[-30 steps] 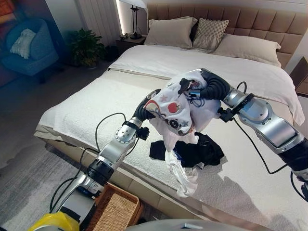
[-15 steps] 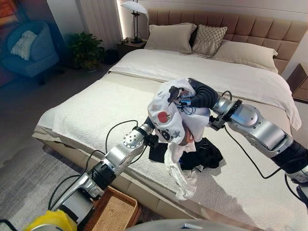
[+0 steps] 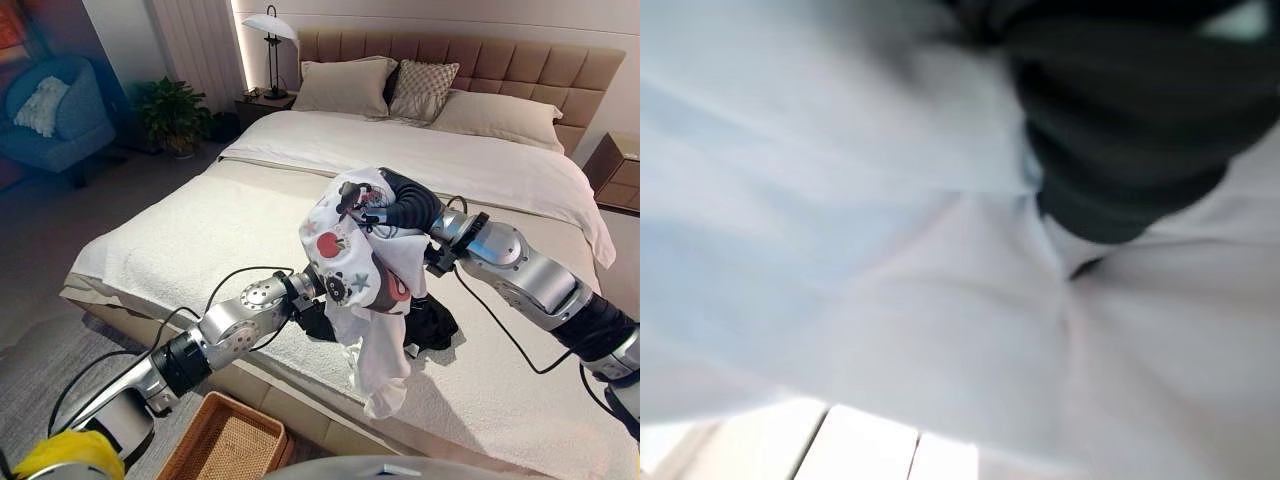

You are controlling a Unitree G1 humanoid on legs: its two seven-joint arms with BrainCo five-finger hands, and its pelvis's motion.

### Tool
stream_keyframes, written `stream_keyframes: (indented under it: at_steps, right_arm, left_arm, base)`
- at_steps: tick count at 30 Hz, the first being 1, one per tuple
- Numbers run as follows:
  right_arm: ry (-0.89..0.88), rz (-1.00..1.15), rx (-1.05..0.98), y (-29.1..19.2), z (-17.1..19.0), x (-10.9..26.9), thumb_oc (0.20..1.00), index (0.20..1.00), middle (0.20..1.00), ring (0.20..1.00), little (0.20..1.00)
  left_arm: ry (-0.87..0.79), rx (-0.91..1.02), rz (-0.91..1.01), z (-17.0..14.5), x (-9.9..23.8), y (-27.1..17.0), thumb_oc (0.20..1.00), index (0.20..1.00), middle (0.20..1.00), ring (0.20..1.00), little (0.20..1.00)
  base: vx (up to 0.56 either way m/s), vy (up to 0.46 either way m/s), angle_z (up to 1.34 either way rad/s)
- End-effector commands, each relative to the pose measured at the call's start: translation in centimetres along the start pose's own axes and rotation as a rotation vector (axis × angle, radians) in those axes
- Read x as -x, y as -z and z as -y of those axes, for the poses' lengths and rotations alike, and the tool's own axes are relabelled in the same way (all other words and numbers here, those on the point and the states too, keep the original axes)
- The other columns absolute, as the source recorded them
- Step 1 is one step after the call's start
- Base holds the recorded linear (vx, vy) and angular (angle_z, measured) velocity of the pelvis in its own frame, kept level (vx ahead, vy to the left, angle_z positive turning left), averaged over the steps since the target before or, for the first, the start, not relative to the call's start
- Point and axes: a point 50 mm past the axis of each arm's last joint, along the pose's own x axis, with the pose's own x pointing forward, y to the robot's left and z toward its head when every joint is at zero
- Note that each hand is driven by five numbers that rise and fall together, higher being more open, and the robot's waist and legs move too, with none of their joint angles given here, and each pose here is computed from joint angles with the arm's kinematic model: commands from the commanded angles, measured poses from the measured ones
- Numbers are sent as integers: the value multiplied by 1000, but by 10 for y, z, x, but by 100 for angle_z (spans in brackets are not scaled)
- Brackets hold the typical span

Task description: Pick up clothes into the bucket

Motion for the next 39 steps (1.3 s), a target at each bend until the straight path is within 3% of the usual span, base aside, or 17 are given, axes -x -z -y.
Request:
stream_keyframes:
  at_steps: [1,2,17,23,26,33,35,38,39]
  right_arm:
    - [169,148,90,-26,27,3,758,758,758,758,758]
    - [197,137,85,-22,29,7,1000,1000,1000,1000,1000]
    - [494,-23,64,25,48,57,1000,1000,1000,1000,1000]
    - [584,-84,67,39,50,74,1000,1000,1000,1000,1000]
    - [634,-128,54,48,51,86,1000,1000,1000,1000,1000]
    - [712,-316,-8,87,35,123,1000,1000,1000,1000,1000]
    - [745,-487,-61,118,15,152,1000,1000,1000,1000,1000]
    - [761,-541,-90,128,8,162,1000,1000,1000,1000,1000]
    - [800,-765,-101,160,-13,196,1000,1000,1000,1000,1000]
  left_arm:
    - [-84,57,82,-17,9,-4,200,200,200,200,200]
    - [-106,78,98,-19,13,-1,200,200,200,200,200]
    - [-621,259,275,-68,113,34,200,200,200,200,200]
    - [-863,175,338,-82,152,33,200,200,200,200,200]
    - [-1025,-13,273,-91,181,30,200,200,200,200,200]
    - [-1325,-215,31,-108,238,50,200,200,200,200,200]
    - [-1415,-200,-77,-114,254,69,200,200,200,200,200]
    - [-1426,-198,-95,-116,256,72,200,200,200,200,200]
    - [-1469,-235,-217,-121,264,83,200,200,200,200,200]
  base:
    - [0,0,0]
    - [0,0,0]
    - [3,-1,4]
    - [13,1,9]
    - [16,2,7]
    - [2,11,3]
    - [-19,25,4]
    - [-43,24,6]
    - [-67,31,5]
